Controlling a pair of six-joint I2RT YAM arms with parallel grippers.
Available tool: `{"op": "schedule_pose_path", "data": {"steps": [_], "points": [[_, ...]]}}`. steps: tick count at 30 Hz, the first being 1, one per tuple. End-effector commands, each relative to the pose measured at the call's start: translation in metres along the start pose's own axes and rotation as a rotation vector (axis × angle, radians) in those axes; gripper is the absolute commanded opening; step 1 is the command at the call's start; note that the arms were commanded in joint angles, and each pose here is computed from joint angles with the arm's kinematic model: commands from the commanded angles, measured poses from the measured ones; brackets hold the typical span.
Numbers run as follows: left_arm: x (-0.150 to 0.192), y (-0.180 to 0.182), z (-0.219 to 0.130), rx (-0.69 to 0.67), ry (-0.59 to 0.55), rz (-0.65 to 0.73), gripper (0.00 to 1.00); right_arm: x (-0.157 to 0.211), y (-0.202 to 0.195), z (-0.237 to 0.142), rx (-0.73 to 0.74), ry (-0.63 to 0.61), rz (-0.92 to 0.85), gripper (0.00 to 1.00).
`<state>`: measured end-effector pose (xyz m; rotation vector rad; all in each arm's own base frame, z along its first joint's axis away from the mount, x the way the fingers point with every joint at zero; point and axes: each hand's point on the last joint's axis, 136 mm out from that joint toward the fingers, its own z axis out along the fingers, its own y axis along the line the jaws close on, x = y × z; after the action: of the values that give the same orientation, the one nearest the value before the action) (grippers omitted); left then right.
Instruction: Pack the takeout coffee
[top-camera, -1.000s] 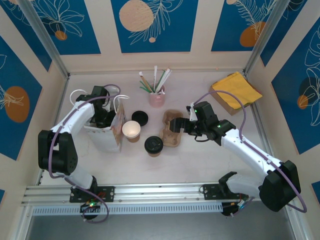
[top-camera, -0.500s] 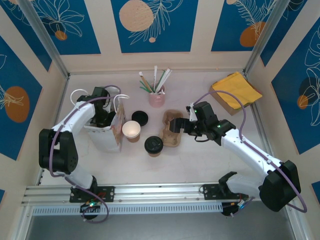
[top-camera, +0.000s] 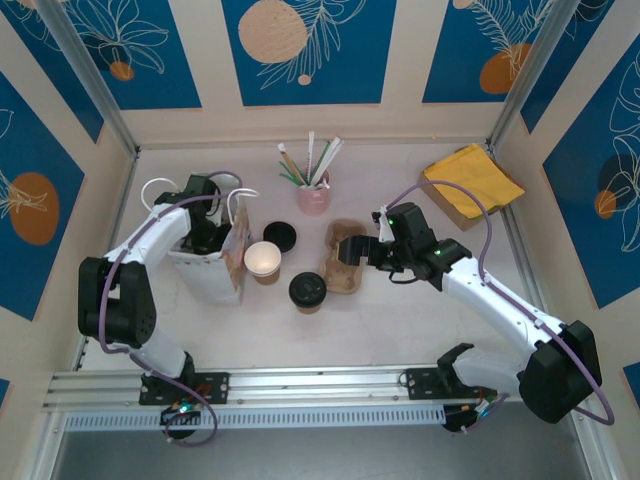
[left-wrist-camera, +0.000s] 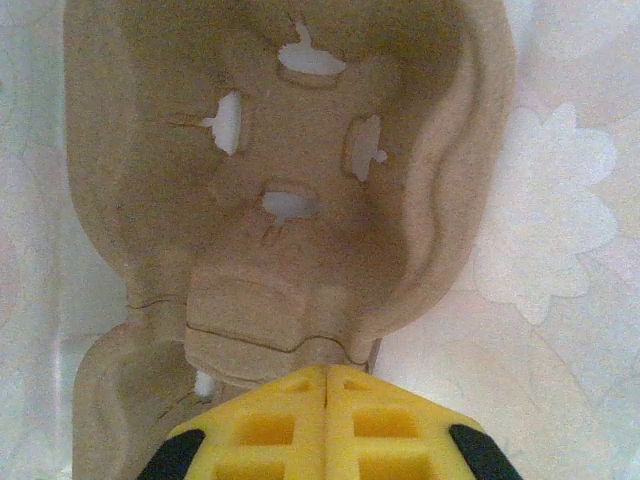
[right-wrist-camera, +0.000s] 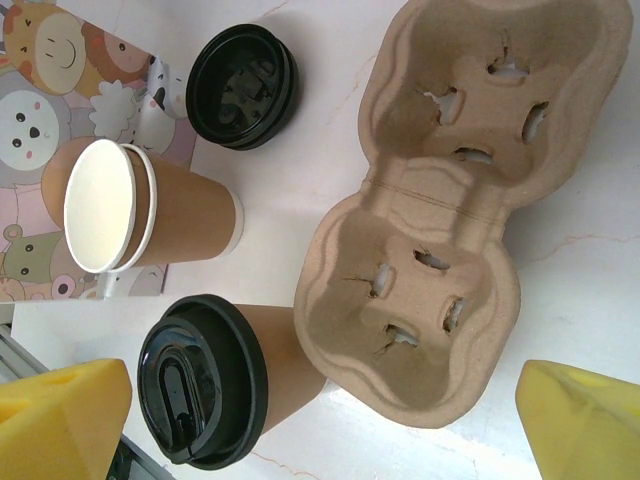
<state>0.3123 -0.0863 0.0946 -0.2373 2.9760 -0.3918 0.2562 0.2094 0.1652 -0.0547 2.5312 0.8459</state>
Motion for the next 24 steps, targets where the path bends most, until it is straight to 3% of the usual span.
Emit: {"op": "schedule_pose_path", "data": {"steps": [1,24], "points": [[0.0057,0.0073,0.0077,-0.008,0.033,0.007,0.00,-0.0050,0.0075,-0.0042,-0.006,-0.013,-0.001,0.99],[0.0066,0.0129,0.0161,-0.029,0.041,0.010,0.00,-0.0027,0.0129,-0.0046,-0.004,-0.012,-0.015,0.99]]}}
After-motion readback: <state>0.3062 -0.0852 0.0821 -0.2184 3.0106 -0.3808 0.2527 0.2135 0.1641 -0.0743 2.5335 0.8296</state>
